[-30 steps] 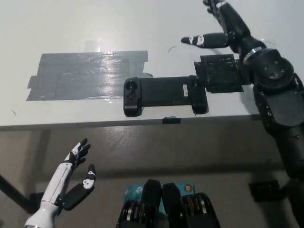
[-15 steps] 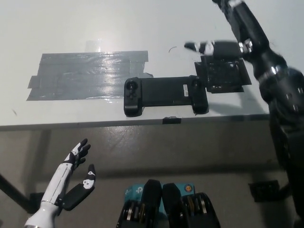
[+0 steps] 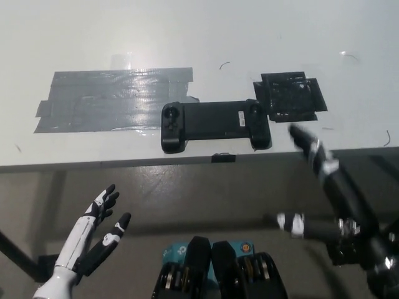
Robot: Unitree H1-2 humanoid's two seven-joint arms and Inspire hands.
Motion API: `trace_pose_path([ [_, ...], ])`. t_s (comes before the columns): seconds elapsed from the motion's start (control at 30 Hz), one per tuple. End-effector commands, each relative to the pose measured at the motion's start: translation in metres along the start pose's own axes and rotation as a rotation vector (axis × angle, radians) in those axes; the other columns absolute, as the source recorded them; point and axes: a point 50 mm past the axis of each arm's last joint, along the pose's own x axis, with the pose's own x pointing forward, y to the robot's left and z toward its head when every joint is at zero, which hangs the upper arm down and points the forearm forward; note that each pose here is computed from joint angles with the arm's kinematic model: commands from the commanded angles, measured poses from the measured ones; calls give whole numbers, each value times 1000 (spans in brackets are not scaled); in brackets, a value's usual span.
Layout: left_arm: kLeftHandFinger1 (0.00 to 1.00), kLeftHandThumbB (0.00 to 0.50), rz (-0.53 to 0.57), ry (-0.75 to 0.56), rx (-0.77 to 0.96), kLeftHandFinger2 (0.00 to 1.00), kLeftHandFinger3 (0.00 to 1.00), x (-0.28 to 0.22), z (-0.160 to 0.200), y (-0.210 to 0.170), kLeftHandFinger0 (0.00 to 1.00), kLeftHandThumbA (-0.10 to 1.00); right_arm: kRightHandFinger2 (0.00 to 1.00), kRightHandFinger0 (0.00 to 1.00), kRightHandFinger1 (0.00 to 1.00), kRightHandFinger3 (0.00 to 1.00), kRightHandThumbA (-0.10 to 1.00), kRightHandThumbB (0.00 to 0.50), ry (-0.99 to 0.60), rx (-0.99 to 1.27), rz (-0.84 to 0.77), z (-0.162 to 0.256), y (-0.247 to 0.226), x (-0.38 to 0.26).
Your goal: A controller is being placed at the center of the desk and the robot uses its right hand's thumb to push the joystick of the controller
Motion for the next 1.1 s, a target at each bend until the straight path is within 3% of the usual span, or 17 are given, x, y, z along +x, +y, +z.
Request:
trace_pose_path([
  [0.0,1000,56,-4,-41,17,1000,1000,-5,5,-2,1000,796,1000,1000,1000,1000,995,296,-45,-71,5,-13,6,0],
  [0.07,1000,52,-8,-33,21,1000,1000,-7,4,-3,1000,774,1000,1000,1000,1000,957,288,-12,-89,0,-30,15,-2],
  [0.17,1000,54,-12,-31,19,1000,1000,-6,6,-6,1000,761,1000,1000,1000,1000,1000,321,14,-121,17,-44,20,-5],
  [0.27,1000,46,-12,-37,11,1000,1000,-7,5,-6,1000,699,1000,1000,1000,1000,1000,313,25,-143,37,-44,23,-7],
  [0.4,1000,62,-8,-41,17,1000,1000,-7,5,-3,1000,707,1000,1000,1000,1000,1000,296,21,-134,36,-46,24,-3],
  [0.87,1000,56,7,-22,25,1000,1000,-8,2,3,1000,674,1000,1000,1000,1000,1000,325,28,-138,62,-53,27,9],
  [1.07,1000,30,9,-21,27,1000,1000,-9,1,3,1000,583,1000,1000,1000,1000,1000,315,36,-152,72,-54,27,9],
])
